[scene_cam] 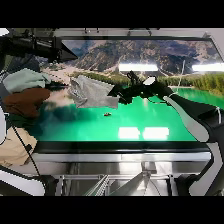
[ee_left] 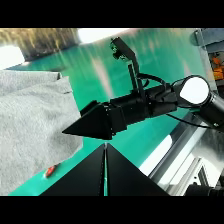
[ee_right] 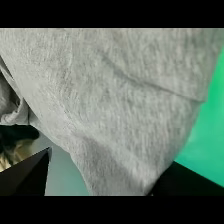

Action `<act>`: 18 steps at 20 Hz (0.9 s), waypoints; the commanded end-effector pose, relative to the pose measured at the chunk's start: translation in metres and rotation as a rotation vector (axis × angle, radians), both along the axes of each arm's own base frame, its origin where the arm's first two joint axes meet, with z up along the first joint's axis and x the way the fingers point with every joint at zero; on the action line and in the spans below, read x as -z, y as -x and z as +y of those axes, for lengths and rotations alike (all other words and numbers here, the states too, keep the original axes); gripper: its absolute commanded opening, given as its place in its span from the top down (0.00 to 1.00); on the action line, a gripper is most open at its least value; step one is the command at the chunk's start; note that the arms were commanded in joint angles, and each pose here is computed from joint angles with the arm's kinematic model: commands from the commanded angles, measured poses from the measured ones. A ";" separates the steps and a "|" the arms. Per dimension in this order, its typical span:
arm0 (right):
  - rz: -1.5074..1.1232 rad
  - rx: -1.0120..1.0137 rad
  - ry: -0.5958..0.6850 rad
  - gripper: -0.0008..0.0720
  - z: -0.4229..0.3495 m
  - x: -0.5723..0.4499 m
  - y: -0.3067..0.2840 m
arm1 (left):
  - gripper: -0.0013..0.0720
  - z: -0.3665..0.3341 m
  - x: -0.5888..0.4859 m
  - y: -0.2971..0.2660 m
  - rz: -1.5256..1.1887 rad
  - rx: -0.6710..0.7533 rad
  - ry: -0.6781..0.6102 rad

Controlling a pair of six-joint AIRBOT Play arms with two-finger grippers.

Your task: Fold the shirts.

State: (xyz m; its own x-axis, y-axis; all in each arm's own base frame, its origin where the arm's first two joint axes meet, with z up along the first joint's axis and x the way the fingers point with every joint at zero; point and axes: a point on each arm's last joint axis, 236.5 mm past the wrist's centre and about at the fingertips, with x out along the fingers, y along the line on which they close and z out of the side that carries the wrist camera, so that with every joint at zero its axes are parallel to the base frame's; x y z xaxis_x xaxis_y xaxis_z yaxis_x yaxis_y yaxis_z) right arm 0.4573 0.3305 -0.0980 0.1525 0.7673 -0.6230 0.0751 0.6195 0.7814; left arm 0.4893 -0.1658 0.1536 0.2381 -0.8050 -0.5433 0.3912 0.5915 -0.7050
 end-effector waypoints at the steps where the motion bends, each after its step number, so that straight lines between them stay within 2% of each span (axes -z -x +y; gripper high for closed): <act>1: -0.003 0.048 -0.098 0.45 0.022 -0.011 -0.012 | 0.97 0.006 0.002 0.003 0.005 0.013 -0.007; 2: -0.041 0.033 -0.150 0.98 0.029 -0.025 -0.014 | 0.97 0.010 0.002 0.004 0.010 0.014 -0.008; 4: -0.088 0.003 -0.220 0.97 0.036 -0.051 -0.015 | 0.97 0.012 0.003 0.008 0.021 0.024 -0.010; 7: -0.188 0.001 -0.206 0.97 0.008 -0.100 -0.028 | 0.97 0.015 0.005 0.016 0.045 0.046 -0.015; 9: -0.263 0.058 -0.158 0.97 -0.040 -0.149 -0.043 | 0.97 0.014 0.007 0.024 0.065 0.075 -0.019; 11: -0.311 0.211 -0.049 0.97 -0.124 -0.198 -0.059 | 0.97 0.013 0.007 0.027 0.073 0.086 -0.019; 13: -0.260 0.356 0.077 0.97 -0.225 -0.221 -0.051 | 0.97 0.013 0.007 0.028 0.074 0.090 -0.019; 16: -0.071 0.508 0.337 0.97 -0.374 -0.197 0.002 | 0.97 0.011 0.007 0.028 0.074 0.093 -0.020; 18: 0.055 0.636 0.459 0.97 -0.460 -0.179 0.043 | 0.97 0.007 0.007 0.030 0.074 0.101 -0.020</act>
State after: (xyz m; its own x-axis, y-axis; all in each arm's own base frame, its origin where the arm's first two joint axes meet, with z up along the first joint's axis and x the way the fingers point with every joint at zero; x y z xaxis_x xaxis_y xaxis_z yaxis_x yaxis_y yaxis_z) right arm 0.4842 -0.0054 0.1008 0.5442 0.4444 -0.7116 0.2669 0.7124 0.6490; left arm 0.4623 -0.1551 0.1465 0.1273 -0.8105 -0.5717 0.3935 0.5704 -0.7210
